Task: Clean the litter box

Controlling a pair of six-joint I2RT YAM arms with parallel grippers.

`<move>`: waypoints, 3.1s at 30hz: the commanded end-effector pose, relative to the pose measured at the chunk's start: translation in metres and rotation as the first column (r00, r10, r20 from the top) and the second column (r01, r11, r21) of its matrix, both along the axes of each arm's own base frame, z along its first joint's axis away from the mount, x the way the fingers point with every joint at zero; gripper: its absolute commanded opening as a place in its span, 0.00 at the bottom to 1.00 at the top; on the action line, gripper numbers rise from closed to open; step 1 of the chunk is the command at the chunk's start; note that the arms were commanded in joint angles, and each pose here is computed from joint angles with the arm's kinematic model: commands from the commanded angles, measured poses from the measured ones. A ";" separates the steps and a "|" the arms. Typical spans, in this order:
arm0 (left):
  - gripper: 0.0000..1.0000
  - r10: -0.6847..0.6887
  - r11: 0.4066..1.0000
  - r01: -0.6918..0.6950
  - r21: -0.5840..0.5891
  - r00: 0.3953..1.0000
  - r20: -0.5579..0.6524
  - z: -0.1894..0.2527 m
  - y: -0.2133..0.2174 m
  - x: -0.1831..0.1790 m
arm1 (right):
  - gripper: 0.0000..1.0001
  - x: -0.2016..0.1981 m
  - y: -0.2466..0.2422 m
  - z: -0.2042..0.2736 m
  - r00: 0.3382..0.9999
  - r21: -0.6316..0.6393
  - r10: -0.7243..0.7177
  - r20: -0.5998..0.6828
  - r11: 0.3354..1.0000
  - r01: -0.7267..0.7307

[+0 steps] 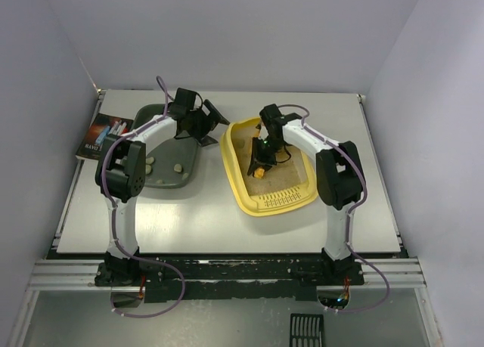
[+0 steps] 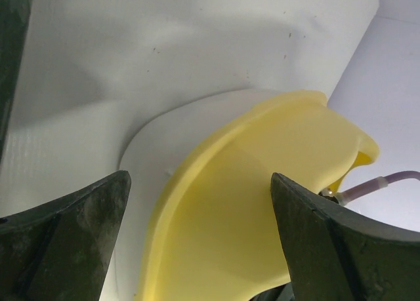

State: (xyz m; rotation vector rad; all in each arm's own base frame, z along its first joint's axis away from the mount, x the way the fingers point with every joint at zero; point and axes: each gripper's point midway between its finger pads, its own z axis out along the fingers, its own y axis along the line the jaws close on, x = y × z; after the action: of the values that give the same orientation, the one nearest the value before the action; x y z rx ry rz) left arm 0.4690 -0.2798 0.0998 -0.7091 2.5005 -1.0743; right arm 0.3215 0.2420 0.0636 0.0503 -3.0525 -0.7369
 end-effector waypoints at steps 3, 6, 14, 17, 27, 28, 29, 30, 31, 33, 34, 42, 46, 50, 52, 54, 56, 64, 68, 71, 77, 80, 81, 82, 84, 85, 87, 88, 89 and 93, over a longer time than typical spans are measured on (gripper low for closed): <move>1.00 -0.029 0.998 0.028 -0.054 0.999 -0.021 0.025 -0.017 -0.017 | 0.00 -0.027 0.030 -0.019 0.995 0.156 0.028 -0.092 0.988 -0.014; 1.00 -0.024 0.998 0.023 -0.060 1.000 -0.020 0.027 -0.021 -0.018 | 0.00 -0.031 0.040 -0.015 0.996 0.239 0.017 -0.091 0.971 0.005; 1.00 -0.026 0.999 0.026 -0.048 1.000 -0.006 0.026 -0.026 -0.014 | 0.00 -0.047 0.051 -0.003 0.992 0.377 0.052 -0.112 0.926 -0.006; 1.00 -0.026 0.999 0.026 -0.047 1.000 0.007 0.028 -0.027 -0.010 | 0.00 -0.052 0.055 0.001 0.988 0.428 0.093 -0.122 0.903 -0.032; 1.00 -0.037 0.998 0.038 -0.048 0.999 0.026 0.032 -0.031 -0.007 | 0.00 -0.057 0.059 -0.014 0.992 0.541 0.108 -0.063 0.839 -0.057; 0.99 -0.037 0.998 0.038 -0.047 0.999 0.026 0.032 -0.031 -0.007 | 0.00 -0.059 0.059 -0.016 0.993 0.548 0.099 -0.066 0.835 -0.047; 1.00 -0.035 0.998 0.037 -0.045 0.999 0.027 0.031 -0.030 -0.007 | 0.00 -0.058 0.058 -0.017 0.994 0.550 0.089 -0.067 0.834 -0.038; 1.00 -0.036 0.998 0.037 -0.041 0.999 0.030 0.031 -0.030 -0.006 | 0.00 -0.058 0.057 -0.017 0.995 0.545 0.080 -0.063 0.838 -0.032; 1.00 -0.036 0.999 0.037 -0.036 0.999 0.031 0.030 -0.029 -0.006 | 0.00 -0.056 0.055 -0.018 0.996 0.530 0.067 -0.055 0.847 -0.028; 1.00 -0.037 0.999 0.038 -0.028 0.999 0.038 0.029 -0.028 -0.006 | 0.00 -0.051 0.049 -0.011 0.999 0.496 0.045 0.008 0.867 -0.042; 1.00 -0.037 0.999 0.038 -0.021 0.998 0.043 0.029 -0.027 -0.005 | 0.00 -0.048 0.046 -0.007 0.999 0.484 0.032 0.036 0.874 -0.046; 0.99 -0.056 0.998 0.051 0.034 0.988 0.144 0.047 -0.015 0.014 | 0.00 -0.044 0.021 0.021 0.992 0.538 -0.083 0.093 0.842 0.020; 1.00 -0.041 0.999 0.036 0.034 0.987 0.159 0.051 -0.002 0.019 | 0.00 -0.042 0.016 0.036 0.985 0.545 -0.098 0.139 0.838 0.006; 1.00 -0.031 0.998 0.021 0.061 0.985 0.167 0.047 0.014 0.019 | 0.00 -0.045 0.008 0.042 0.980 0.558 -0.124 0.155 0.829 0.017; 0.99 -0.041 0.995 0.025 0.093 0.984 0.175 0.045 0.022 0.018 | 0.00 -0.047 0.004 0.046 0.977 0.572 -0.140 0.164 0.820 0.021; 1.00 -0.072 0.989 0.045 0.142 0.979 0.193 0.046 0.032 0.018 | 0.00 -0.050 -0.002 0.051 0.972 0.582 -0.156 0.177 0.813 0.025; 1.00 -0.136 0.973 0.088 0.215 0.966 0.220 0.052 0.041 0.017 | 0.00 -0.054 -0.007 0.057 0.965 0.594 -0.175 0.195 0.804 0.026; 0.99 -0.243 0.832 0.077 0.549 0.940 0.238 0.079 0.115 -0.012 | 0.00 -0.084 -0.014 0.090 0.917 0.726 -0.258 0.306 0.686 -0.049; 0.99 -0.210 0.823 0.037 0.567 0.947 0.243 0.080 0.166 -0.039 | 0.00 -0.103 -0.017 0.108 0.869 0.802 -0.340 0.359 0.589 -0.101; 0.99 -0.225 0.807 0.067 0.586 0.953 0.201 0.076 0.195 -0.068 | 0.00 -0.113 -0.021 0.113 0.844 0.824 -0.373 0.385 0.552 -0.132; 1.00 -0.287 0.723 0.146 0.676 0.952 0.102 0.070 0.225 -0.130 | 0.00 -0.130 -0.022 0.132 0.810 0.862 -0.393 0.435 0.442 -0.248; 1.00 -0.275 0.690 0.159 0.706 0.960 0.052 0.066 0.239 -0.152 | 0.00 -0.133 -0.022 0.139 0.809 0.880 -0.403 0.428 0.389 -0.271; 1.00 -0.272 0.684 0.160 0.712 0.961 0.045 0.067 0.242 -0.157 | 0.00 -0.134 -0.022 0.143 0.805 0.883 -0.407 0.432 0.370 -0.287; 1.00 -0.270 0.678 0.158 0.718 0.962 0.043 0.069 0.244 -0.162 | 0.00 -0.134 -0.022 0.144 0.805 0.888 -0.409 0.430 0.353 -0.295; 1.00 -0.262 0.665 0.152 0.732 0.964 0.038 0.075 0.248 -0.170 | 0.00 -0.131 -0.017 0.140 0.825 0.891 -0.379 0.419 0.348 -0.292; 1.00 -0.261 0.660 0.148 0.737 0.965 0.039 0.078 0.250 -0.173 | 0.00 -0.131 -0.014 0.139 0.821 0.883 -0.369 0.436 0.351 -0.311; 1.00 -0.246 0.649 0.122 0.751 0.968 0.056 0.084 0.255 -0.176 | 0.00 -0.128 -0.013 0.143 0.799 0.872 -0.381 0.464 0.353 -0.338; 1.00 -0.239 0.646 0.106 0.756 0.969 0.068 0.086 0.256 -0.177 | 0.00 -0.127 -0.012 0.143 0.796 0.871 -0.385 0.467 0.355 -0.339; 1.00 -0.237 0.644 0.090 0.760 0.968 0.087 0.088 0.258 -0.178 | 0.00 -0.126 -0.011 0.142 0.798 0.871 -0.381 0.466 0.355 -0.339; 1.00 -0.232 0.652 0.041 0.757 0.961 0.148 0.086 0.263 -0.184 | 0.00 -0.123 -0.010 0.134 0.818 0.879 -0.368 0.441 0.361 -0.311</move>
State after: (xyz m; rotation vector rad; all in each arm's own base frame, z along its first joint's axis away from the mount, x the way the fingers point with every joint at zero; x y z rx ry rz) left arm 0.2922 -0.0295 0.1889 -0.1140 2.5189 -0.0992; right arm 0.2063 0.2320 0.1626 -0.0917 -2.4943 -2.5907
